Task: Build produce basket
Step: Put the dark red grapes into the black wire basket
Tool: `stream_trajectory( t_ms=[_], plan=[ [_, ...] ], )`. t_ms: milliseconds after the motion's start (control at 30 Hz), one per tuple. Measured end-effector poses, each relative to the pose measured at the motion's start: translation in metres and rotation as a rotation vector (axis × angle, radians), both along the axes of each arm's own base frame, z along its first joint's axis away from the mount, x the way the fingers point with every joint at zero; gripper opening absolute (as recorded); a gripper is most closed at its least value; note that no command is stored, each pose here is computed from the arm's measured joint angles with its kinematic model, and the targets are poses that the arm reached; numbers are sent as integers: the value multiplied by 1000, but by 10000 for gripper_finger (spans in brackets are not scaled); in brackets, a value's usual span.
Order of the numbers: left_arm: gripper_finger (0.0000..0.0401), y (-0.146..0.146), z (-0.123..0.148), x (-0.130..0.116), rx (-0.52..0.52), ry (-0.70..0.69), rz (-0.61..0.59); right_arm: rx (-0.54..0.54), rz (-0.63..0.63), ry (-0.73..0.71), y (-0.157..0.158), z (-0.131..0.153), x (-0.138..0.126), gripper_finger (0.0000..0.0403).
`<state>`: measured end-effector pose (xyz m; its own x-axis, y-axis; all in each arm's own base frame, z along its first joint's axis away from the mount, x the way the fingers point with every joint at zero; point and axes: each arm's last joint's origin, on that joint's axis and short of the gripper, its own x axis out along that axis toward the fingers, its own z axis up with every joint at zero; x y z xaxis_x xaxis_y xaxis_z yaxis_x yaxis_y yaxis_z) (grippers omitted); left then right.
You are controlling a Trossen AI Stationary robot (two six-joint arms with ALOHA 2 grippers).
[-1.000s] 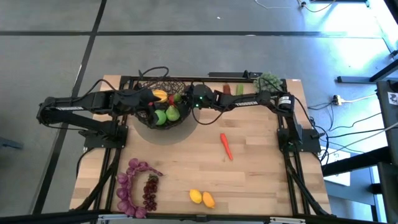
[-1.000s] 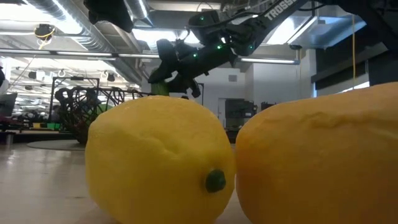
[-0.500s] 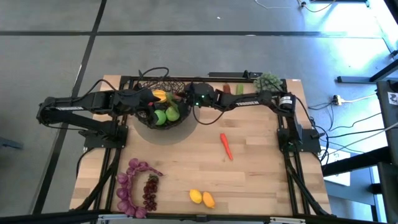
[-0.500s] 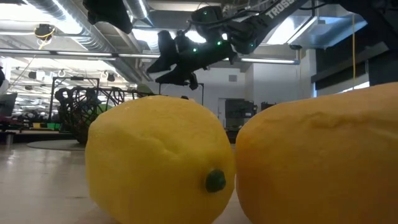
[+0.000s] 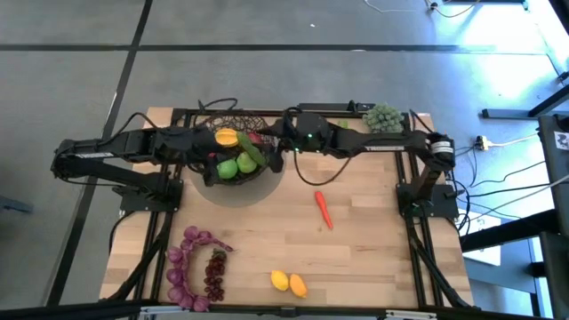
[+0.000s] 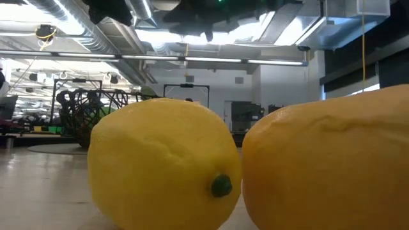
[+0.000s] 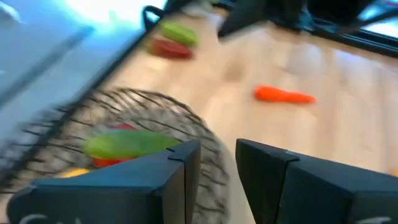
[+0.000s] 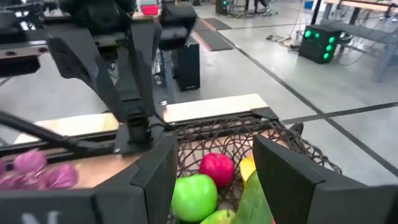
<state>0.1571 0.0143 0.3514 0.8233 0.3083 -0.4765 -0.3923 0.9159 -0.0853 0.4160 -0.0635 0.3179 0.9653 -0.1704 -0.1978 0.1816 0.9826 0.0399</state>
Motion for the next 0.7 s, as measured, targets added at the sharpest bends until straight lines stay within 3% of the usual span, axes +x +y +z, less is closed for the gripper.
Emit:
stream_trajectory(
  t_ms=[267, 500, 700],
  plan=[
    [92, -8, -12, -8, -234, 120, -162, -78, 131, 36, 28, 27, -22, 204],
    [92, -15, -26, -21, -568, 293, -109, -42, 372, 124, 38, 32, -40, 204],
    [92, -31, -31, -27, -698, 409, -114, 13, 562, 169, 44, 27, -44, 204]
  ],
)
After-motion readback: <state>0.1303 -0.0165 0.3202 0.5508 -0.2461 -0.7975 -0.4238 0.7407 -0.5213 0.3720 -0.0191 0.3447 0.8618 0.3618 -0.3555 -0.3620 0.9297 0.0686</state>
